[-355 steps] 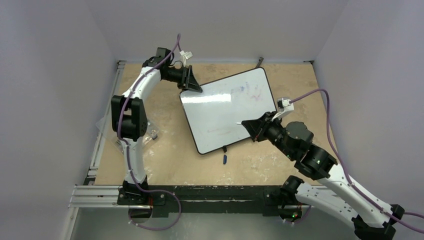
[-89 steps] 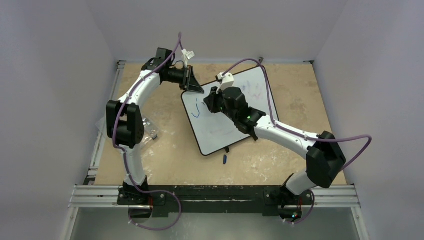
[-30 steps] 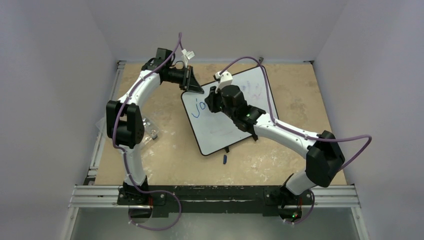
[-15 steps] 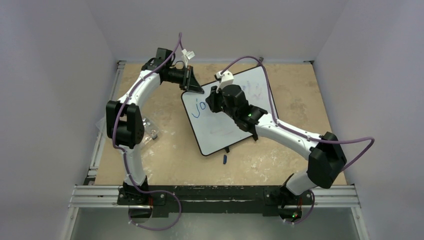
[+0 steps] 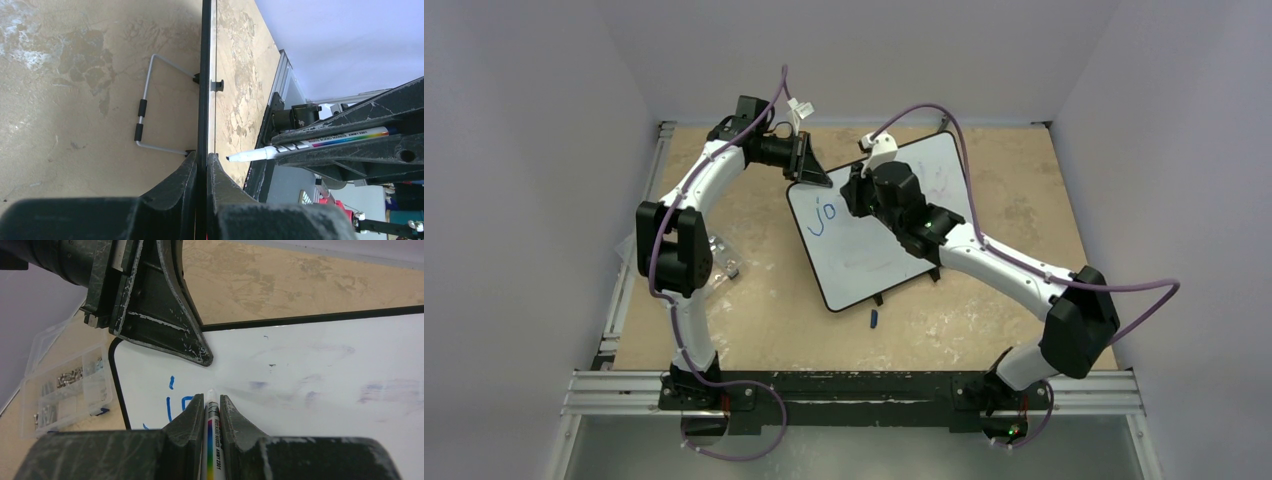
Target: Write a sentence on the whiteboard
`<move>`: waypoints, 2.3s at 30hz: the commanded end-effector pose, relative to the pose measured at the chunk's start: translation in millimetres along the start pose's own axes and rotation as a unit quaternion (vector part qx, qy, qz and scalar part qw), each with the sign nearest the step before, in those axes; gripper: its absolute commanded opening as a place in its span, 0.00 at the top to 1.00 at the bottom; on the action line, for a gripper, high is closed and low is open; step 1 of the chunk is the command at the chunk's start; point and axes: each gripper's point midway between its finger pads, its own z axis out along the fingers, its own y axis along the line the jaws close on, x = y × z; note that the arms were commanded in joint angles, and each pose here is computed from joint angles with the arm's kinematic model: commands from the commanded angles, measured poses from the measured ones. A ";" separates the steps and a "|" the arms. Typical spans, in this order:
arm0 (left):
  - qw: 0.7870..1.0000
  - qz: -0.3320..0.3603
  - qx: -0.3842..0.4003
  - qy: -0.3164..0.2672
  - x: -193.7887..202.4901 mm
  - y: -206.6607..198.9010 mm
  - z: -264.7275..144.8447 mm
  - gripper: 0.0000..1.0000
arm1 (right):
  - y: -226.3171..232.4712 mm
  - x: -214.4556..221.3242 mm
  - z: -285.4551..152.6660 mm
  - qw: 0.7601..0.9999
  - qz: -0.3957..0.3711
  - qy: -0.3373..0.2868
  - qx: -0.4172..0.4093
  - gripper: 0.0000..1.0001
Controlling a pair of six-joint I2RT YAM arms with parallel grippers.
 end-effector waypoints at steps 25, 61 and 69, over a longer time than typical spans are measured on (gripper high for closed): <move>0.998 0.046 0.035 -0.012 -11.4 -41.3 -8.1 1.00 | -6.4 14.0 14.0 1.000 0.023 0.011 0.007 1.00; 0.998 0.048 0.033 -0.013 -11.6 -44.0 -9.8 1.00 | -39.6 10.0 8.4 0.998 0.035 0.022 0.053 1.00; 0.998 0.048 0.034 -0.013 -11.9 -43.6 -9.5 1.00 | -38.7 -1.2 18.5 0.998 0.035 0.018 0.047 1.00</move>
